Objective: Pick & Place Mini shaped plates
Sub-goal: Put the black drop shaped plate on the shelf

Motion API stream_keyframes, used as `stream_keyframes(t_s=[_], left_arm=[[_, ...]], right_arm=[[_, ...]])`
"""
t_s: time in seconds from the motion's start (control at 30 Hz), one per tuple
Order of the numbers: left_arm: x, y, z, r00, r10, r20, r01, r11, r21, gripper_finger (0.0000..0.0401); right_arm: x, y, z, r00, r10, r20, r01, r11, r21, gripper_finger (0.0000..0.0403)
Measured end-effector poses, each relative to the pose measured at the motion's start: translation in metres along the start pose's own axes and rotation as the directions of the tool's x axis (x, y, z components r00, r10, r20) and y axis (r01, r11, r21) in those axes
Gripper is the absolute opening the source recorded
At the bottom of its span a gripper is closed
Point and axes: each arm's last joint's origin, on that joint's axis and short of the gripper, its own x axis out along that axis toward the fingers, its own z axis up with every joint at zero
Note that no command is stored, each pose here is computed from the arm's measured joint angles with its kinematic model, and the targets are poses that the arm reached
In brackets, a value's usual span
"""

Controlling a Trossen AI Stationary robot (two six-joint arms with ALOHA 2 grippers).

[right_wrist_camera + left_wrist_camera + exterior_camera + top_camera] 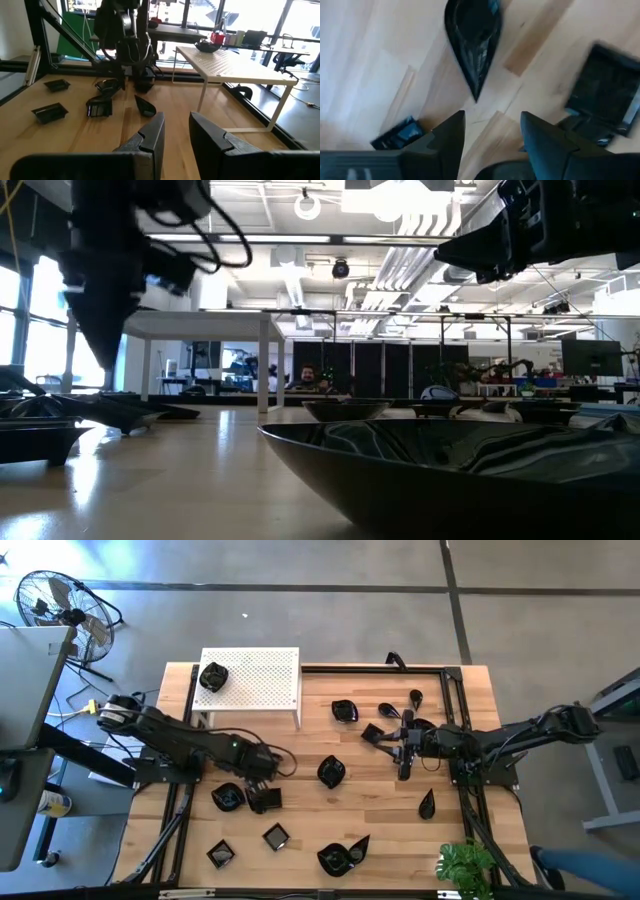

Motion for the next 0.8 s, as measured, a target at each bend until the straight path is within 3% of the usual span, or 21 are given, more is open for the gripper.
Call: stream_keyframes(t_s=[0.17, 0.43, 0.8], left_arm=[[0.023, 0.005, -0.009, 1.000, -0.004, 0.000, 0.004, 0.998, -0.065, 0.0182], [0.030, 0.012, -0.012, 0.993, 0.103, 0.065, -0.097, 0.991, -0.089, 0.0173], [0.033, 0.007, -0.008, 0.992, 0.080, 0.102, -0.085, 0.995, 0.043, 0.0172]], right_arm=[[0.000, 0.000, 0.000, 1.000, 0.000, 0.001, 0.000, 1.000, 0.000, 0.0078], [0.000, 0.000, 0.001, 1.000, -0.001, 0.008, 0.001, 1.000, 0.002, 0.0078], [0.000, 0.000, 0.001, 1.000, -0.001, 0.015, 0.001, 1.000, 0.003, 0.0078]])
